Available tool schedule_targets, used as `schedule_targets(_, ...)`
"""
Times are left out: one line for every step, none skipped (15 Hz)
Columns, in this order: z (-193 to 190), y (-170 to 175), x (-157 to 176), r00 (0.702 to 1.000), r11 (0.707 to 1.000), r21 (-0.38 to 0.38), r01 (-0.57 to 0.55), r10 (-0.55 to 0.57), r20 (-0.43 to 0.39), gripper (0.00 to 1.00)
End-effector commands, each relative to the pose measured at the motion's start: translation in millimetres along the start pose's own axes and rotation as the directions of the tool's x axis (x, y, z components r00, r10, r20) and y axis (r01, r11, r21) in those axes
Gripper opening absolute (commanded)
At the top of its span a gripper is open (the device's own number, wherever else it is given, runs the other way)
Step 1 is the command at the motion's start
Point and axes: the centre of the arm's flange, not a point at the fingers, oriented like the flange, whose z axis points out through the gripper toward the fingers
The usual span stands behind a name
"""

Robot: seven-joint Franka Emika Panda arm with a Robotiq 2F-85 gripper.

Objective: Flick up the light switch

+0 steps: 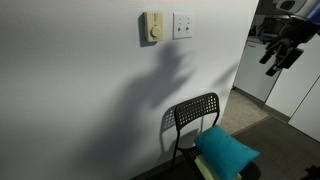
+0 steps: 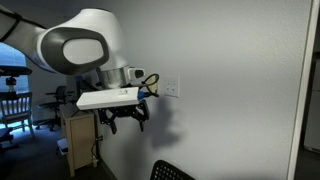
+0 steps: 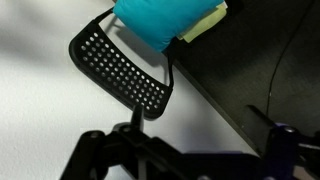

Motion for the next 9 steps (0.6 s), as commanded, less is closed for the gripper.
schedule_targets(7, 14, 46, 0.983, 0.983, -0.051, 0.177, -0.174, 0.057, 1.00)
schedule_targets(9, 14, 60, 0.973, 0.973, -0.071, 0.219, -0.213, 0.083, 1.00)
schedule_targets(12, 14, 75, 0.961, 0.960, -0.085, 0.265, -0.255, 0.110, 1.00)
schedule_targets(16, 14, 89, 0.946, 0.946, -0.099, 0.310, -0.296, 0.135, 1.00)
schedule_targets(22, 15, 103, 0.928, 0.928, -0.112, 0.356, -0.338, 0.156, 1.00)
schedule_targets(27, 15, 116, 0.912, 0.911, -0.120, 0.395, -0.372, 0.173, 1.00)
schedule_targets(33, 17, 129, 0.900, 0.897, -0.132, 0.421, -0.395, 0.186, 1.00)
schedule_targets(35, 19, 139, 0.888, 0.886, -0.129, 0.446, -0.419, 0.191, 1.00)
schedule_targets(37, 21, 148, 0.882, 0.878, -0.139, 0.458, -0.429, 0.195, 1.00)
